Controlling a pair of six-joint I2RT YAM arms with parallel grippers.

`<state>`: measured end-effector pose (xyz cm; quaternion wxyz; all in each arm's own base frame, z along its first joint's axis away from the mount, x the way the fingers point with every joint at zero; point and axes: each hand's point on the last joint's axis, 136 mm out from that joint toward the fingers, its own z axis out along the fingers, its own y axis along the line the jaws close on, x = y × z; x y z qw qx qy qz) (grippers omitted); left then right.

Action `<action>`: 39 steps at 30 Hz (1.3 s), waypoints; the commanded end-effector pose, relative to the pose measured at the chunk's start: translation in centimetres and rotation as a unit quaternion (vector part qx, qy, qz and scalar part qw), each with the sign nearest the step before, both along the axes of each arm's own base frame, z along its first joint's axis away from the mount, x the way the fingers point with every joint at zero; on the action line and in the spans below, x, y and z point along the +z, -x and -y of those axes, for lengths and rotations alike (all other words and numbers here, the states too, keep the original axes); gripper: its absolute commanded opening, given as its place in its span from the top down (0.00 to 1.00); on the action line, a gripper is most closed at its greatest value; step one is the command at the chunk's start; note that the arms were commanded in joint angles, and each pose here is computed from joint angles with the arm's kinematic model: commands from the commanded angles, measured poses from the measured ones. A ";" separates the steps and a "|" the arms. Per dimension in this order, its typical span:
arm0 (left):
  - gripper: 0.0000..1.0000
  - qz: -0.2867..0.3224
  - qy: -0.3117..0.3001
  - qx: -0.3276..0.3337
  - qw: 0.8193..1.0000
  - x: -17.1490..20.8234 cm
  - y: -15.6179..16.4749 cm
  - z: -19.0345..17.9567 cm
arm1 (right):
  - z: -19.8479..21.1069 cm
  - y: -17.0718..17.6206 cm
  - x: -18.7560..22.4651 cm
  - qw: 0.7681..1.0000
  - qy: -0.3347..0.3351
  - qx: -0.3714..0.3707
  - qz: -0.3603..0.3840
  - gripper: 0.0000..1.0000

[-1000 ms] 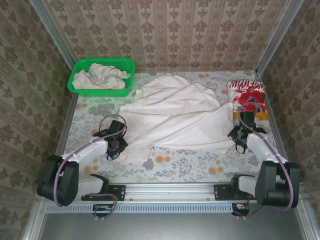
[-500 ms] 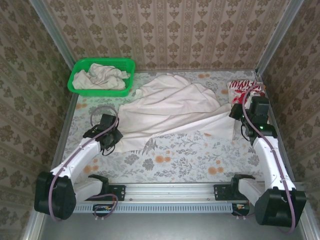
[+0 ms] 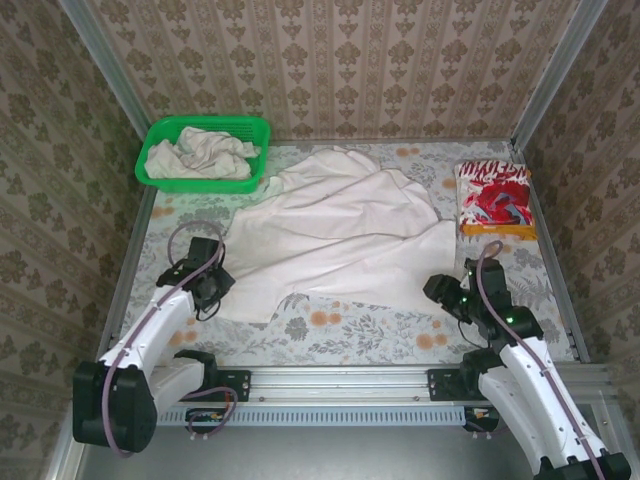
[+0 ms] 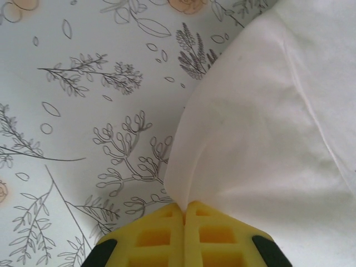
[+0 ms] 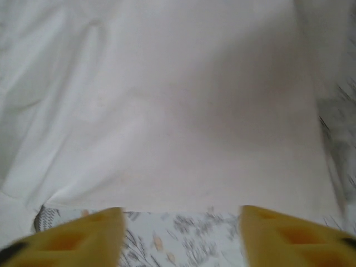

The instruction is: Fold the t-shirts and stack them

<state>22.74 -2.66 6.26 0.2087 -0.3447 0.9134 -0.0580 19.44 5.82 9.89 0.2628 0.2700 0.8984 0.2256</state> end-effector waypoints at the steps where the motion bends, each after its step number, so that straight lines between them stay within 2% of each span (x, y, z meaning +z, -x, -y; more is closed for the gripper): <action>1: 1.00 -0.014 -0.009 -0.010 1.000 -0.4 0.6 -0.7 | 1.0 2.2 -1.2 0.995 -0.008 -0.064 -0.078 0.24; 5: 1.00 -0.014 -0.005 -0.013 1.000 -0.5 0.1 -0.6 | 1.3 3.4 -3.1 0.985 -0.007 -0.091 -0.149 0.26; 7: 1.00 -0.015 -0.005 -0.014 1.000 -0.6 -0.1 -0.5 | 1.9 3.9 -4.0 0.979 0.008 -0.107 -0.174 0.32; 16: 1.00 -0.017 0.001 -0.011 1.000 -1.3 0.1 -0.4 | 3.5 2.6 -6.0 0.974 0.019 -0.133 -0.182 0.50; 27: 1.00 -0.013 -0.002 -0.017 1.000 -1.2 -0.5 -0.4 | 2.1 1.4 -8.4 0.970 -0.067 -0.139 -0.187 0.51; 39: 1.00 -0.013 -0.001 -0.023 1.000 -1.6 -0.7 -0.3 | 2.8 0.7 -8.6 0.974 -0.035 -0.125 -0.187 0.81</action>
